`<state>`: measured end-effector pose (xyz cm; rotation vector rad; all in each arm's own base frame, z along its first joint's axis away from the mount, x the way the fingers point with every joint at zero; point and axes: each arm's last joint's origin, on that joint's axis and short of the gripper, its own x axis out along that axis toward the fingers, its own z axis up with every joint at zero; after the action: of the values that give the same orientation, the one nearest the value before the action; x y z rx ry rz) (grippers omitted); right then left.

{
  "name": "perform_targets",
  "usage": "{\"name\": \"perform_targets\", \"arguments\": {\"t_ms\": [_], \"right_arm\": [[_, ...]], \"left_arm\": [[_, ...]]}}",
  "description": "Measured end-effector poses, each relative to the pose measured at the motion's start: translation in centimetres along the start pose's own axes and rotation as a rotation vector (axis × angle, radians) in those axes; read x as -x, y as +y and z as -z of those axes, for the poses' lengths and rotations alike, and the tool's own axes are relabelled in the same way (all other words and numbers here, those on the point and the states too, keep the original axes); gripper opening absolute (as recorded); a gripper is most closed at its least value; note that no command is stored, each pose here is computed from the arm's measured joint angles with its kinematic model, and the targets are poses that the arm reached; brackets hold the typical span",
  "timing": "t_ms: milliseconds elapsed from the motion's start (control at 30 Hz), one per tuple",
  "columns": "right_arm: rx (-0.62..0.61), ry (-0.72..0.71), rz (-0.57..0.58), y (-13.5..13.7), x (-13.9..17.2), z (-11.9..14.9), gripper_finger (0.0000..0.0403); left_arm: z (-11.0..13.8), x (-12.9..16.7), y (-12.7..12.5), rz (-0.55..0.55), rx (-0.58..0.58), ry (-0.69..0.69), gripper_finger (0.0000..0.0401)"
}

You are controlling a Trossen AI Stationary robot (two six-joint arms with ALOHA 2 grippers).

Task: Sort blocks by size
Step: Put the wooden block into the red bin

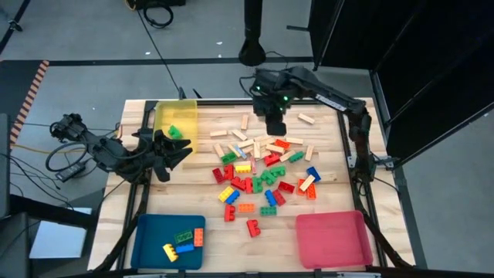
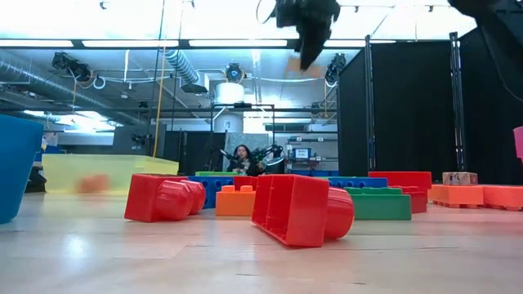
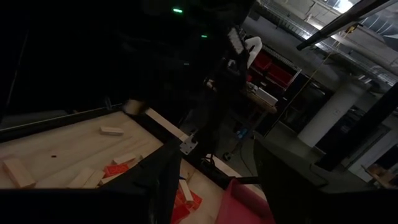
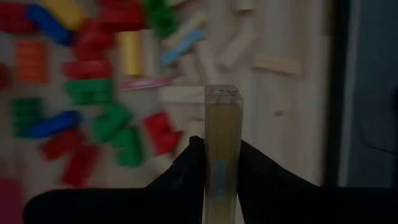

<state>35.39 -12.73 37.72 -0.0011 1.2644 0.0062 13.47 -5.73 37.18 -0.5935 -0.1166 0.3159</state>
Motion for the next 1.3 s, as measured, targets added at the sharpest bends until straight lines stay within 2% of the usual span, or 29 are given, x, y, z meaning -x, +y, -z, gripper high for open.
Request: {"name": "perform_targets", "arguments": {"t_ms": [333,500,700,867,1000,1167,1300], "right_arm": [[-0.125,-0.103,-0.094,10.4,4.4,0.2,0.0071],[-0.205,-0.121,-0.138,16.2,6.1,1.2,0.0071],[-0.330,-0.102,-0.159,23.6,6.7,2.9,0.0071],[-0.480,0.002,-0.127,29.2,5.0,5.5,0.0071],[-0.624,0.129,-0.074,32.7,3.2,8.9,0.0071],[-0.753,0.247,0.022,35.9,0.4,12.4,0.0071],[-0.865,0.303,0.044,37.8,-2.1,14.4,0.0071]], "left_arm": [[0.0,0.0,0.0,0.001,0.006,0.000,0.0209],[0.0,0.0,0.0,0.001,0.014,-0.001,0.0209],[0.0,0.0,0.0,0.001,0.015,-0.001,0.0209],[0.0,0.0,0.0,0.001,0.015,-0.001,0.0209],[0.0,0.0,0.0,0.001,0.005,-0.001,0.0209],[0.0,0.0,0.0,0.001,0.004,-0.001,0.0209],[0.0,0.0,0.0,0.001,0.003,-0.001,0.0209]]}}
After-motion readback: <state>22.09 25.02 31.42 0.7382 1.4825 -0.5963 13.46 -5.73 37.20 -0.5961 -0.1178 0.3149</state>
